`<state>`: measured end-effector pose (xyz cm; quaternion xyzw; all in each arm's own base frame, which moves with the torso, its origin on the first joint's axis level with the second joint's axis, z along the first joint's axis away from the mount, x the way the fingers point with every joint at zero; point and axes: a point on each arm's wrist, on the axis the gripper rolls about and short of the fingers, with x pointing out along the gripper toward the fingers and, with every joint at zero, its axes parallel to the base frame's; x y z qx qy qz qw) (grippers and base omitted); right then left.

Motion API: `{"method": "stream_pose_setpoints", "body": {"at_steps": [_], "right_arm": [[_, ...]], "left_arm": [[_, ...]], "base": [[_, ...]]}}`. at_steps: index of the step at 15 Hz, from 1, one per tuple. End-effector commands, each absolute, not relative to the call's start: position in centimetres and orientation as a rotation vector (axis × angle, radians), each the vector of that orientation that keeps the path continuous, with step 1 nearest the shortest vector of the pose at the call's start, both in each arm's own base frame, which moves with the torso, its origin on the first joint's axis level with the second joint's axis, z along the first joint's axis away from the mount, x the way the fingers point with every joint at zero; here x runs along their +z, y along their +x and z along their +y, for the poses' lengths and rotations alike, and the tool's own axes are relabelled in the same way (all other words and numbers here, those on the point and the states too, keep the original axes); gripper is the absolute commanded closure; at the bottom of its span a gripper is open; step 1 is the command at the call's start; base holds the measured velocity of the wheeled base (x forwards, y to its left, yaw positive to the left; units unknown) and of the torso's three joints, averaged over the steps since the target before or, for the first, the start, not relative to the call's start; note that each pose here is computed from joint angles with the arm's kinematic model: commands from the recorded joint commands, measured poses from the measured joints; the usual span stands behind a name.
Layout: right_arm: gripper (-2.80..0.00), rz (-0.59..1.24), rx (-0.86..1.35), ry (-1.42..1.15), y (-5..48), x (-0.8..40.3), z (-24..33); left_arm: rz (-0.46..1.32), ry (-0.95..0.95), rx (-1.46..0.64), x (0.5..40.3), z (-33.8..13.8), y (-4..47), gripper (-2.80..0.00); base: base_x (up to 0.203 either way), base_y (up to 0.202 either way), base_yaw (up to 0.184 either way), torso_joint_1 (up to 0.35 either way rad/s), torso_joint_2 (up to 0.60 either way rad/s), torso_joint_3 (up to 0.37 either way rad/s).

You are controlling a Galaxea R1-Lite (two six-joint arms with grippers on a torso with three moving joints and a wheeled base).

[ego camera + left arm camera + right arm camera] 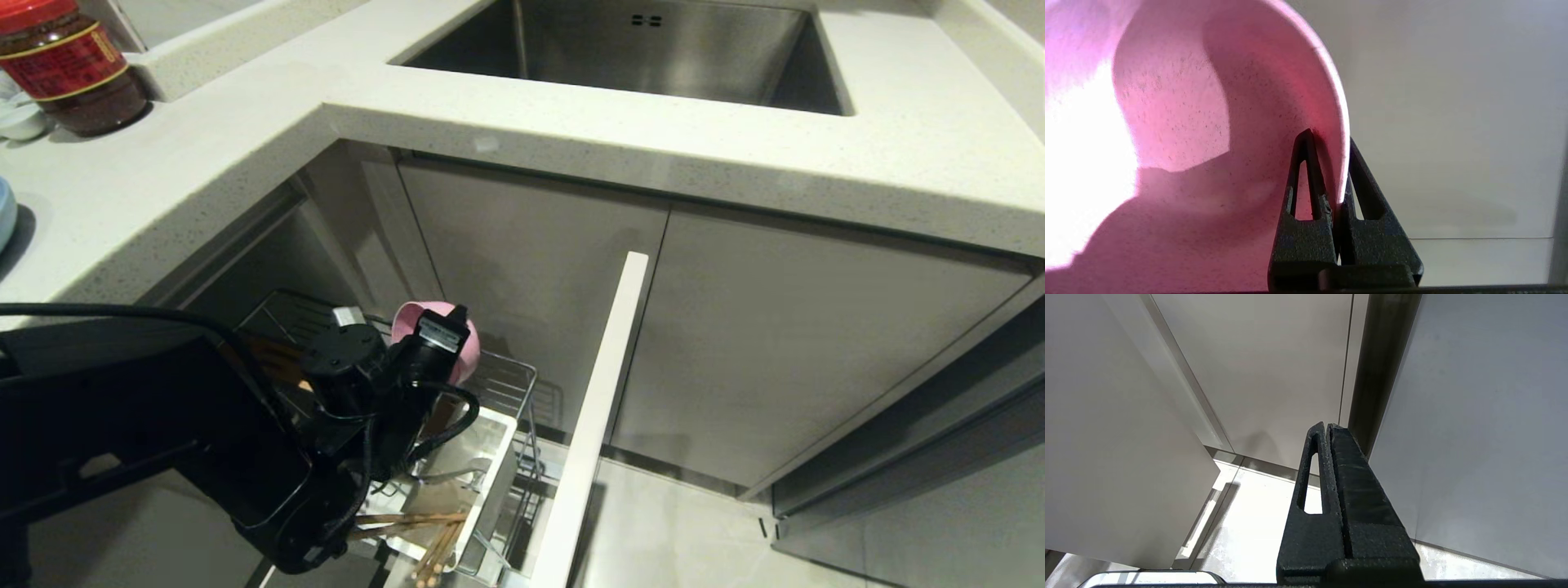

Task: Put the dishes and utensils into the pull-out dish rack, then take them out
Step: Pick up the bowl and place it in the cupboard

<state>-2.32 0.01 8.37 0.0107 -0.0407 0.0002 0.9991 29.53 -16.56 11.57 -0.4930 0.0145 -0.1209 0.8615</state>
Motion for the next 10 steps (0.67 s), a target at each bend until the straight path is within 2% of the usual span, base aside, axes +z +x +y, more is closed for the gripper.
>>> {"method": "stream_pose_setpoints", "body": {"at_steps": [1, 5, 10], "right_arm": [[0.0, -0.057, 0.001, 0.021, -2.1, 7.7, 0.0], [0.0, -0.057, 0.001, 0.021, -2.1, 7.7, 0.0], [0.0, -0.057, 0.001, 0.021, -2.1, 7.7, 0.0]], "left_arm": [[-0.02, -1.068, -0.296, 13.8, -16.3, 28.3, 0.0], [-0.076, -1.119, -0.365, 16.9, -15.6, 25.8, 0.0], [-0.012, -1.191, -0.383, 16.0, -15.5, 25.9, 0.0]], "base": [[0.0, 0.0, 0.0, 0.0, 0.0, 0.0], [0.0, 0.0, 0.0, 0.0, 0.0, 0.0], [0.0, 0.0, 0.0, 0.0, 0.0, 0.0]]}}
